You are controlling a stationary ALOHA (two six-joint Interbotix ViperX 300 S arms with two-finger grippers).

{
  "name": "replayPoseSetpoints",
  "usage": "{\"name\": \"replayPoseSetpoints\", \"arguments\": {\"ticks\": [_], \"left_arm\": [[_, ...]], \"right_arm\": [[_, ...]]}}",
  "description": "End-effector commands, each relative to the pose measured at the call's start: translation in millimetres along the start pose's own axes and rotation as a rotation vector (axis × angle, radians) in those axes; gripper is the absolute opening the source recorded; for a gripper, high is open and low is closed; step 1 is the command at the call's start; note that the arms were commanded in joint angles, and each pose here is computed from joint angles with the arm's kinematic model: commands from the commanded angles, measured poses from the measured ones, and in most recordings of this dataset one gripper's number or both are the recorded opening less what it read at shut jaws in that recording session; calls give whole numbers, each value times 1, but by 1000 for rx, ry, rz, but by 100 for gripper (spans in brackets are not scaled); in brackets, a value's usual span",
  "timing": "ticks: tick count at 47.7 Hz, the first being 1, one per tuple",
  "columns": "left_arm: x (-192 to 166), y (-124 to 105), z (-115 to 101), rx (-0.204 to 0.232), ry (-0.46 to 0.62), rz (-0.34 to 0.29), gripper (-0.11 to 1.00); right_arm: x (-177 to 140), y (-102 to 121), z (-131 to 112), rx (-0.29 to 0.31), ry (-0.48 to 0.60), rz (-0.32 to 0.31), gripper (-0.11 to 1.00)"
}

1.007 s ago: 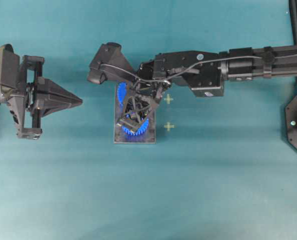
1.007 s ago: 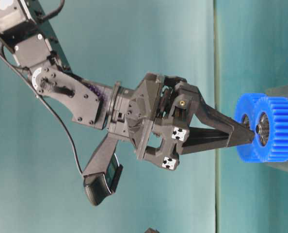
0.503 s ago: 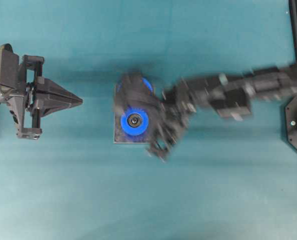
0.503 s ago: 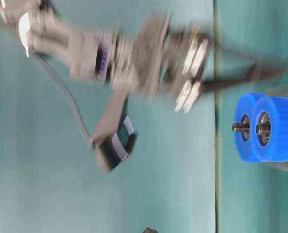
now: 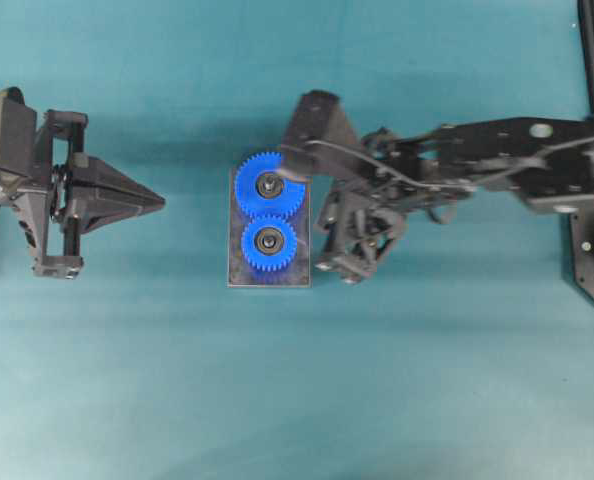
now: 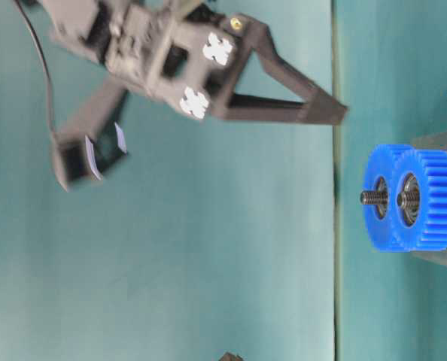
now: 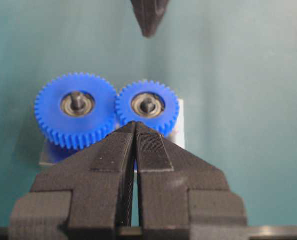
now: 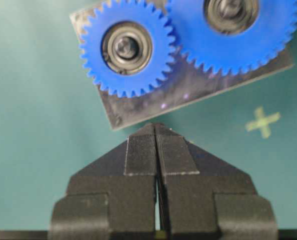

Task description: Fit the small gear onto the shaft.

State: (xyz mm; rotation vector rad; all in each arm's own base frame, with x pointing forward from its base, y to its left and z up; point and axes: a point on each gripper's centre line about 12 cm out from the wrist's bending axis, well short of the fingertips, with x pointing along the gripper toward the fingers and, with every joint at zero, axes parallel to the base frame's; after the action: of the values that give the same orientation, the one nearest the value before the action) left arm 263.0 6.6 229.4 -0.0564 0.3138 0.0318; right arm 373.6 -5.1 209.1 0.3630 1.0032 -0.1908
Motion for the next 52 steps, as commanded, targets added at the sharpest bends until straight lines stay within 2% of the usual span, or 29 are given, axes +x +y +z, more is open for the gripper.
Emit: {"name": "replayPoseSetpoints", "arguments": {"ticks": [1,9,22,25,32,37,42,52], "left_arm": [[0,-1,11,2,-35,-2,0],[0,-1,12,5,-38,-4,0],[1,-1,10,7,-32,-3,0],[1,-1,10,7,-32,-3,0],[0,-1,12,7,-37,-4,0],[0,-1,12,8,-38,-4,0],[0,-3,12,8,-39,-10,0],[1,-5,11,5,-33,-18,0]], "right_arm": [[-19,-1,5,-9,-92,22,-1],[-32,-10,-3,-3,-181,42,-1],[-42,-20,-30,-10,-211,48,-1],[-46,-21,-30,-32,-241,51,-1],[-51,-17,-31,-169,-334,66,-1],[-52,-14,-28,-232,-381,73,-1],[-50,-13,-28,-258,-382,71,-1],[-47,-14,-33,-260,-358,66,-1]]}}
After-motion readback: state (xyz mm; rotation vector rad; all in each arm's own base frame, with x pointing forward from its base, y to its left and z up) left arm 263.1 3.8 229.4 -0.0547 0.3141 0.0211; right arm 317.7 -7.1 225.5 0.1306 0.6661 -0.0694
